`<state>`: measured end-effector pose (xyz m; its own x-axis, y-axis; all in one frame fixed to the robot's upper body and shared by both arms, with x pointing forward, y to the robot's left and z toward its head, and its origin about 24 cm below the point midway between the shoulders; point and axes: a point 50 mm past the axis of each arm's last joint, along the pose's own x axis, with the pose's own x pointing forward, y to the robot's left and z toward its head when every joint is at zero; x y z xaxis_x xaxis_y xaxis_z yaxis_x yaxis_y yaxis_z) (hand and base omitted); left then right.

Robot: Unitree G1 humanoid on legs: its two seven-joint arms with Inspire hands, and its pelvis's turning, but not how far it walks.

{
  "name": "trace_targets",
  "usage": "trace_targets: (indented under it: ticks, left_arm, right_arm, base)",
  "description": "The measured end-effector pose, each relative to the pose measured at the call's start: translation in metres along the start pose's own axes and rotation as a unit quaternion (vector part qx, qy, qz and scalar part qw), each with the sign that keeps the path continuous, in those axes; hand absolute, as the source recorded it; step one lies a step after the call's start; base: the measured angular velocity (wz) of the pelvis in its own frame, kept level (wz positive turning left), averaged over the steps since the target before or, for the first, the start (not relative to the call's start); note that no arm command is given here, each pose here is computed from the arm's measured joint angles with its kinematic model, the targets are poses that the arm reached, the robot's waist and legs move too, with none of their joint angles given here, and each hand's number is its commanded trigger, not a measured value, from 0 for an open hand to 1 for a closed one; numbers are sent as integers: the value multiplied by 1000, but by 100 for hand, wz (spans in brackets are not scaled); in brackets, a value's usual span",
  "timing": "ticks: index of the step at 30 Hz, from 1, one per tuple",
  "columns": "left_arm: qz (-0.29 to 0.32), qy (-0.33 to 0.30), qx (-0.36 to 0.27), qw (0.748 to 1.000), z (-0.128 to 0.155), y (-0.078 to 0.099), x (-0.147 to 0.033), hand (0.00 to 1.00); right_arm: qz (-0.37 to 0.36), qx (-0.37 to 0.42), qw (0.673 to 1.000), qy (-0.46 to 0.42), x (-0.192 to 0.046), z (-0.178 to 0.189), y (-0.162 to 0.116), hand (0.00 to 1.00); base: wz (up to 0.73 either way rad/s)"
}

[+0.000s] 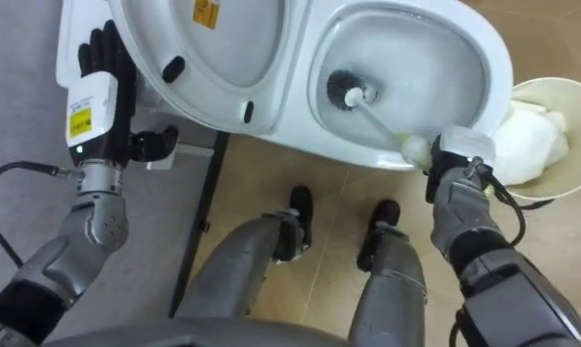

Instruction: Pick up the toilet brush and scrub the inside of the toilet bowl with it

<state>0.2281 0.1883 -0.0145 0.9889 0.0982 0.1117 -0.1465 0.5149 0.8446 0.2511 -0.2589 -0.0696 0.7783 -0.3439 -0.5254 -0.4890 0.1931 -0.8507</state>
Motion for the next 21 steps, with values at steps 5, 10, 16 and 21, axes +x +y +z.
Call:
trace_targets:
  ticks: [5, 10, 16, 21]
  left_arm:
    - [7, -21, -10, 1000, 5, 4, 6, 0]
    - [-3, -51, 2, 999, 9, 12, 15, 0]
    - [10, -72, 32, 997, 11, 20, 20, 0]
    - [9, -62, 47, 997, 10, 19, 20, 0]
  right_arm:
    - [-18, -83, 996, -2, 4, -29, -19, 100]
    - [-50, -111, 993, -3, 10, -43, -44, 100]
    - [-154, 1, 988, 18, 16, -46, -90, 100]
    - [-189, -82, 979, 13, 16, -50, -102, 100]
  base:
    - [1]
    - [13]
    - [9]
    - [-2]
